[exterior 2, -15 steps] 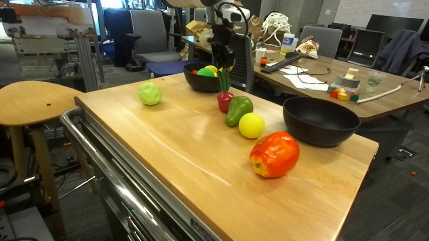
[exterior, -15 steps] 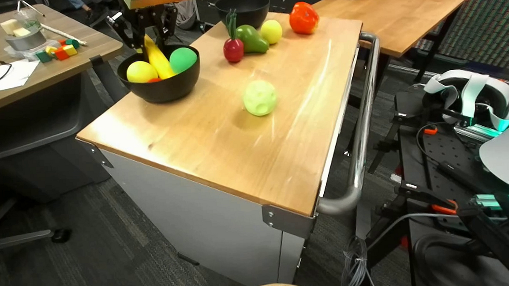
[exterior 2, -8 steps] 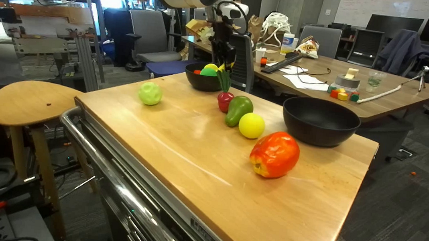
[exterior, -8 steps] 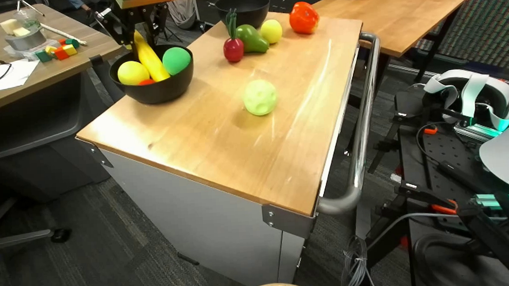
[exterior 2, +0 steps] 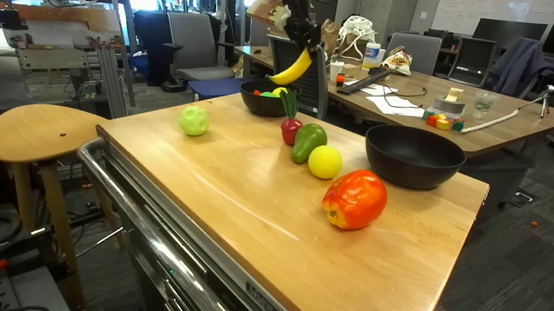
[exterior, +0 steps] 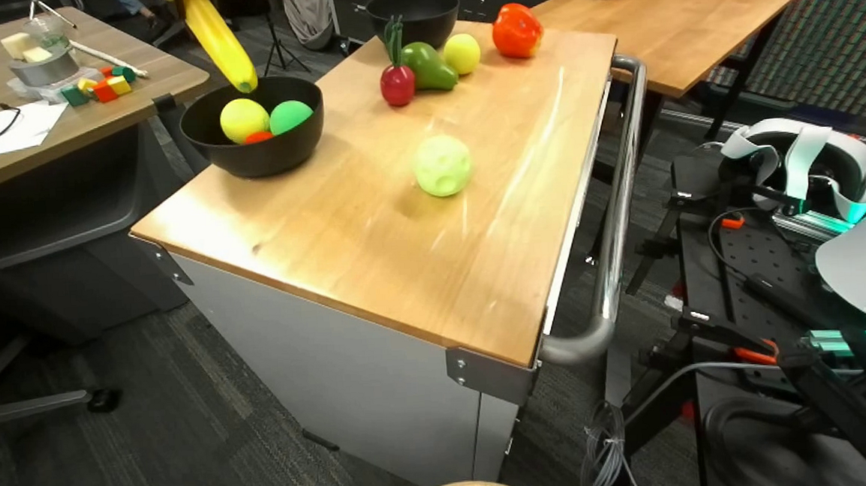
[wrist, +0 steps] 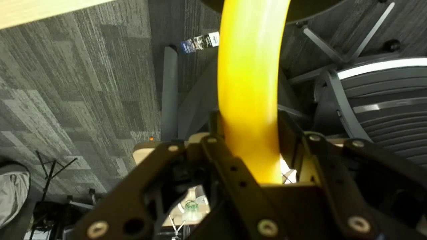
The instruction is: Take the fruits and vegetables out of the bowls and put them on the table
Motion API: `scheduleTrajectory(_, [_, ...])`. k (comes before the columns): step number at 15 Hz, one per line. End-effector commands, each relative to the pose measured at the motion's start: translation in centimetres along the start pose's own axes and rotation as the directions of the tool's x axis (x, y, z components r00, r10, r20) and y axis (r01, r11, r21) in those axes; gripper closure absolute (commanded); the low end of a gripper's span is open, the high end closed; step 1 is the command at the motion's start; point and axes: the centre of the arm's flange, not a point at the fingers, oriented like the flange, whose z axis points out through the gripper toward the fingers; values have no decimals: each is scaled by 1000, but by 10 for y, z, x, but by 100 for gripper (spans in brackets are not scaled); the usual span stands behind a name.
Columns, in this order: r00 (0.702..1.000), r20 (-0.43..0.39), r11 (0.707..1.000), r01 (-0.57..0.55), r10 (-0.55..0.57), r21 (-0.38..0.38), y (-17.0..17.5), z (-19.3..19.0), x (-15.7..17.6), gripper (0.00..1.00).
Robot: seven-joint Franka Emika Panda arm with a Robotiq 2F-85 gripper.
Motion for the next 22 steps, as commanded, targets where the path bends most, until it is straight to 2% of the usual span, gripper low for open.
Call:
scheduleTrajectory(1, [1000, -27, 1000, 11, -11, 17, 37, -51, -16, 84])
scheduleTrajectory(5, [993, 117, 999, 8, -14, 52, 79, -79, -41, 84])
scheduleTrajectory(9, [963, 236, 991, 135, -133, 7, 102, -104, -76, 84])
scheduleTrajectory(11, [935, 284, 974, 227, -212, -19, 103, -115, -94, 84])
scheduleTrajectory(15, [852, 386, 906, 415, -354, -84, 94, -118, -127, 84])
scheduleTrajectory(19, [771, 504, 862, 497, -390, -94, 87, -85, -156, 84])
scheduleTrajectory(22, [739, 542, 852, 517, -400, -77, 83, -57, -174, 84])
